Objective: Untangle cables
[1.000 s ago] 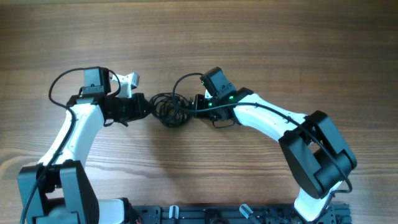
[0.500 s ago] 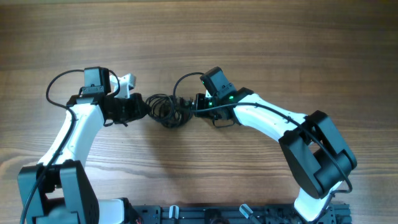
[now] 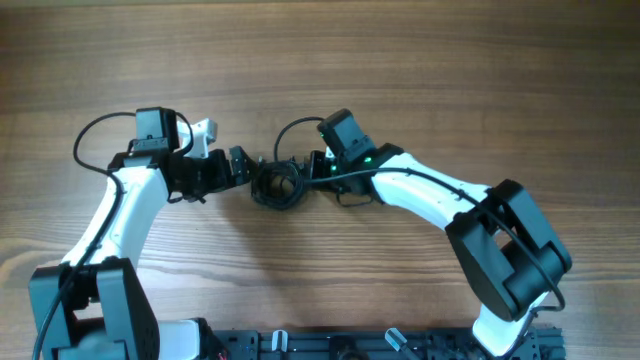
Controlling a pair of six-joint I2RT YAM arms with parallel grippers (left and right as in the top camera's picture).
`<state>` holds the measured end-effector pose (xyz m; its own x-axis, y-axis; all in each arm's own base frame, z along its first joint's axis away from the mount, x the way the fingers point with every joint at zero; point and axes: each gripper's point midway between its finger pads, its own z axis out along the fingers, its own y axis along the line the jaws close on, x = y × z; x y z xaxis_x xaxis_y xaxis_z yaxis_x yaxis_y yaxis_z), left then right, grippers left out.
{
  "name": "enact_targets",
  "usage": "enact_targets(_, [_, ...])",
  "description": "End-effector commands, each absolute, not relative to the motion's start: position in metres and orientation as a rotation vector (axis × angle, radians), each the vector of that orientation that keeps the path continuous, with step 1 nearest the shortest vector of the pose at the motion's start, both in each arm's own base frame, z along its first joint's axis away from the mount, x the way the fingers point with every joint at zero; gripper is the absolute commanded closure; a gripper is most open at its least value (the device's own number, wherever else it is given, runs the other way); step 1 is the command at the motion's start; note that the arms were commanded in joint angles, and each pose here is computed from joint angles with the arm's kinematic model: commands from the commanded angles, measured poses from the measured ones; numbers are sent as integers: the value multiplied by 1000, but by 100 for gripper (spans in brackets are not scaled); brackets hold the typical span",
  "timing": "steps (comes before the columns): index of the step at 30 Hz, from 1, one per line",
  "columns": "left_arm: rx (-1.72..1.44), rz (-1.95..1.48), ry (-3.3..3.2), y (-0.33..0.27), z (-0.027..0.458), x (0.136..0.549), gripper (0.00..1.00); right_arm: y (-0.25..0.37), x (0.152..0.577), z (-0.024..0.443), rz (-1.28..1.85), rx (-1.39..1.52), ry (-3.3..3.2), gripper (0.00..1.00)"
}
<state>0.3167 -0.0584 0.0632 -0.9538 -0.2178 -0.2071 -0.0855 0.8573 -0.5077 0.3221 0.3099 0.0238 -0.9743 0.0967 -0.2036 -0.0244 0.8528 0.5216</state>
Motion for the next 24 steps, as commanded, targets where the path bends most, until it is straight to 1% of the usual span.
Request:
enact_targets(1, [-164, -781, 2767, -75, 67, 315, 0, 327, 310, 31, 850, 0, 2791, 84])
enact_targets(2, [-150, -782, 2766, -77, 67, 315, 0, 331, 308, 32, 857, -14, 2786, 87])
enact_targets(3, [-139, -784, 2766, -80, 67, 315, 0, 334, 306, 33, 864, -28, 2782, 88])
enact_targets(5, [-124, -784, 2768, -83, 67, 314, 0, 339, 303, 34, 870, -48, 2779, 88])
enact_targets(8, [-123, -760, 2771, -81, 66, 315, 0, 341, 301, 33, 862, -57, 2779, 85])
enact_targets(12, [-133, -722, 2779, -77, 64, 315, 0, 339, 300, 32, 854, -67, 2784, 85])
enact_targets(15, [-220, -650, 2799, -68, 59, 316, 0, 339, 303, 37, 841, -142, 2764, 85])
enact_targets(18, [-314, -560, 2812, -57, 55, 317, 0, 332, 309, 52, 819, -129, 2773, 82])
enact_targets(24, [-316, -537, 2812, -54, 54, 318, 0, 323, 322, 100, 804, -132, 2730, 78])
